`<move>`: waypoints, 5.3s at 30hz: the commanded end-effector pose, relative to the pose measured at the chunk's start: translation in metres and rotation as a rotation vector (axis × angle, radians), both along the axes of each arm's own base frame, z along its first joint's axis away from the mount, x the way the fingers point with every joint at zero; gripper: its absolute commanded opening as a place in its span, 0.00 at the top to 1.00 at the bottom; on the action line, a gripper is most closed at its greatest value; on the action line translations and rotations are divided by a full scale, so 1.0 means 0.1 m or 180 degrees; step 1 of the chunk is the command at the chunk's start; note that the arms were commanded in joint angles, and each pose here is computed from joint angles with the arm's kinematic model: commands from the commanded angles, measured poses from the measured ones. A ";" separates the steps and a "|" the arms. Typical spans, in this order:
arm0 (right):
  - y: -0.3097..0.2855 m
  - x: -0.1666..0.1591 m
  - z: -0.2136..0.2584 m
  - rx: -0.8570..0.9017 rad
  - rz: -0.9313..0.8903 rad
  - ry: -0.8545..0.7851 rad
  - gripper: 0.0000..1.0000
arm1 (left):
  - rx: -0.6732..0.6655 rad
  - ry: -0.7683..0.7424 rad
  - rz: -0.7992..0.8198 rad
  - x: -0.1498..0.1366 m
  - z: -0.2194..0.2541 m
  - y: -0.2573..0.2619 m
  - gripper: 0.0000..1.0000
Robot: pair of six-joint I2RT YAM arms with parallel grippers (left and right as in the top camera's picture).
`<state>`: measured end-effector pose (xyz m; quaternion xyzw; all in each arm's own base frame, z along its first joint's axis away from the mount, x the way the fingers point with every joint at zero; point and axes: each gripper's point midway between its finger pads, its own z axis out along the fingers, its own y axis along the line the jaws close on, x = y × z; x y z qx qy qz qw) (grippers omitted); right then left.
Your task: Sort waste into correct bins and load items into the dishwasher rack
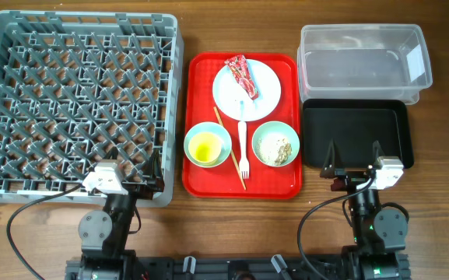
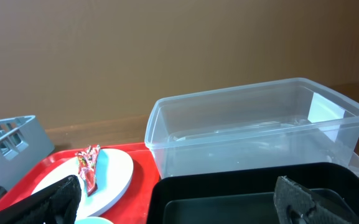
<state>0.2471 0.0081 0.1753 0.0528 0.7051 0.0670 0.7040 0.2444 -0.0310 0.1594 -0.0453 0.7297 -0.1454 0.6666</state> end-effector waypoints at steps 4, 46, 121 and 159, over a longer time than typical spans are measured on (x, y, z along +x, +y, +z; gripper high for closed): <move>0.02 0.00 0.02 -0.0031 0.0039 -0.0032 0.00 | 0.0044 0.0006 0.0007 0.00 -0.02 0.00 0.00; 0.05 -0.01 0.08 -0.0016 0.0098 -0.0052 0.00 | -0.0028 0.0008 0.0231 0.01 -0.01 0.12 0.00; 0.26 2.24 0.21 0.0335 -0.0539 0.2947 0.75 | 0.0181 0.2706 0.0109 0.27 0.16 0.03 0.00; 1.99 1.79 -1.81 -0.0453 0.0755 0.4101 0.80 | 0.0183 0.2722 0.0109 0.26 0.15 0.03 0.00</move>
